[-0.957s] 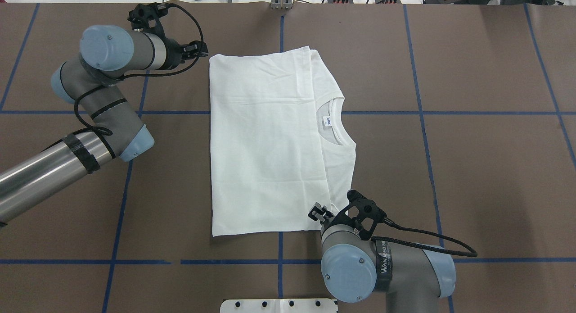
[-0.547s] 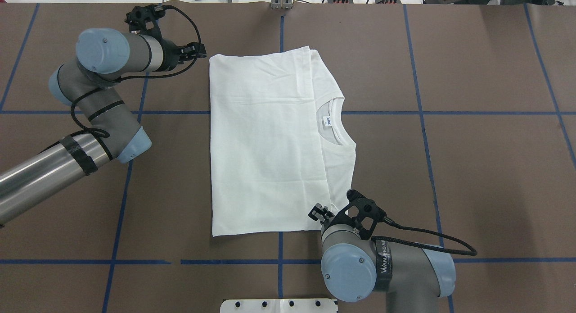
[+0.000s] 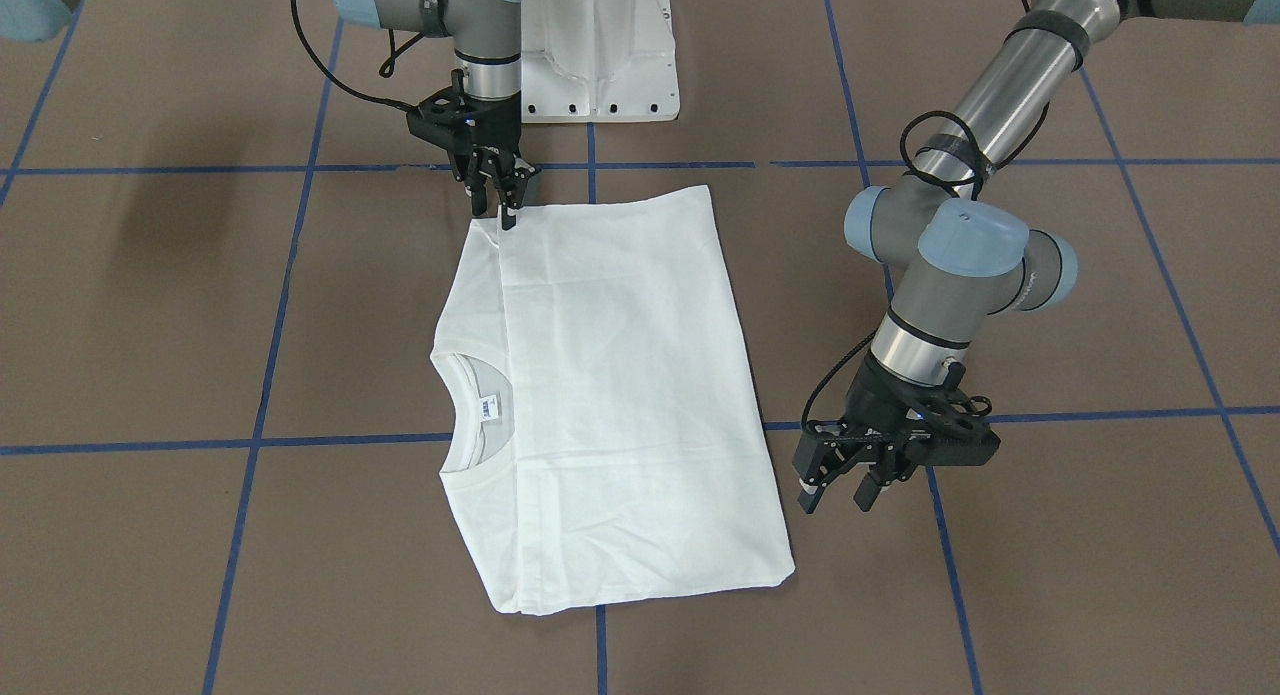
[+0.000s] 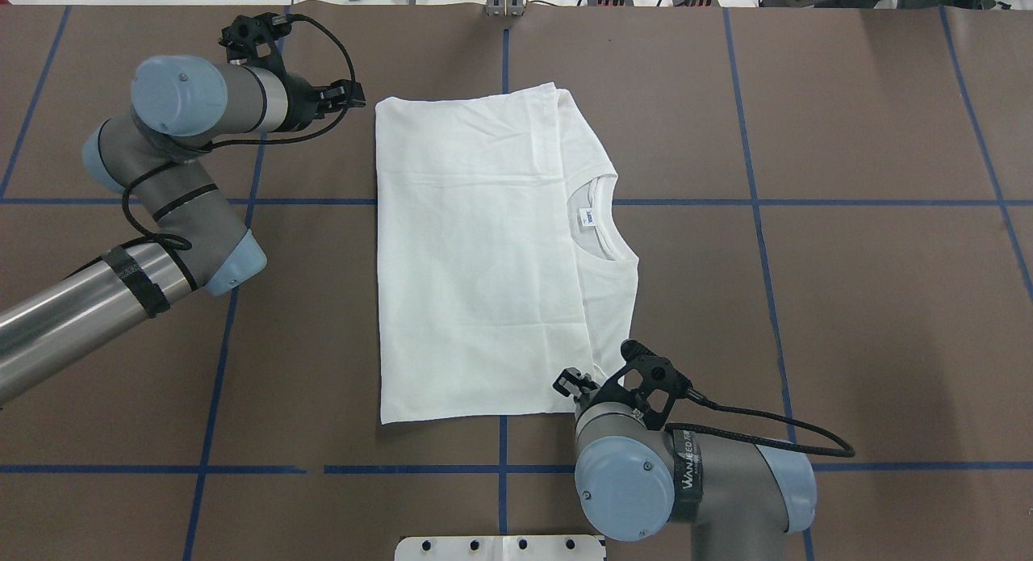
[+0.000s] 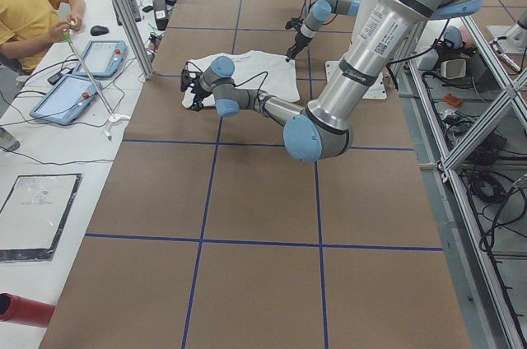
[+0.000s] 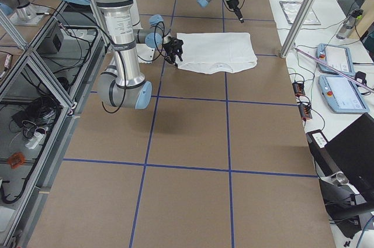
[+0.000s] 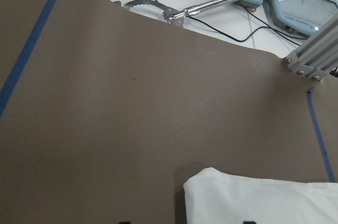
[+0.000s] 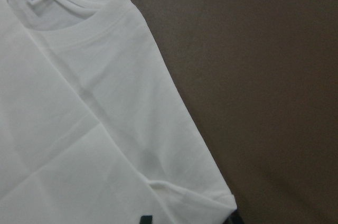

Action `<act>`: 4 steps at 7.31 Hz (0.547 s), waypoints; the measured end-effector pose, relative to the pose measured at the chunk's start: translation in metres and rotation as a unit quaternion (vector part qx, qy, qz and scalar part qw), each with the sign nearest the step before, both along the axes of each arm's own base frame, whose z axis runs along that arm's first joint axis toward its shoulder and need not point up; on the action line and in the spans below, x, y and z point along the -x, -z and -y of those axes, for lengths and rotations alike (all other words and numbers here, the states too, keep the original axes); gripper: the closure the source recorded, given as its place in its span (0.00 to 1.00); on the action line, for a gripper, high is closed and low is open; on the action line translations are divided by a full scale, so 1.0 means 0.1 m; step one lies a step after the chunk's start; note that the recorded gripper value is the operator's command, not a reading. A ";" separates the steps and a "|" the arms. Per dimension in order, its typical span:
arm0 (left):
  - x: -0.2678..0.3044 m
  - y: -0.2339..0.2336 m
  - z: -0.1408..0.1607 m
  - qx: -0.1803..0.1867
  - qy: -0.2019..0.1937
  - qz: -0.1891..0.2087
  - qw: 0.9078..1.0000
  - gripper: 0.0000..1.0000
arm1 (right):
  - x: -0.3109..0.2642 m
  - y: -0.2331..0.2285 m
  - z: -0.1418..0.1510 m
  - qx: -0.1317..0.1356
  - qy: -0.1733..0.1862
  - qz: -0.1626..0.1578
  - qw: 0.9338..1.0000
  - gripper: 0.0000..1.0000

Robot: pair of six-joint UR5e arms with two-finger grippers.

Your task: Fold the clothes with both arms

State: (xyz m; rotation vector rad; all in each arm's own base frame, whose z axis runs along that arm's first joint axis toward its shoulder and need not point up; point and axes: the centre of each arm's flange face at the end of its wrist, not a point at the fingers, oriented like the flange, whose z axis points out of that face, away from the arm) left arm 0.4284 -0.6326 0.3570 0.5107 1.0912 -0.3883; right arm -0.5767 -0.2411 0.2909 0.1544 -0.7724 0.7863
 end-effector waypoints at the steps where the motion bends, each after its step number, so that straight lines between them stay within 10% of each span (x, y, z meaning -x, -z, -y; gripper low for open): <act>1: 0.00 -0.01 -0.01 0.001 0.000 0.000 1.000 0.23 | 0.00 0.01 0.00 0.000 0.000 0.001 1.000 0.35; 4: 0.01 -0.05 -0.05 0.002 0.000 0.000 1.000 0.23 | -0.01 0.03 0.04 -0.002 -0.003 0.001 1.000 0.26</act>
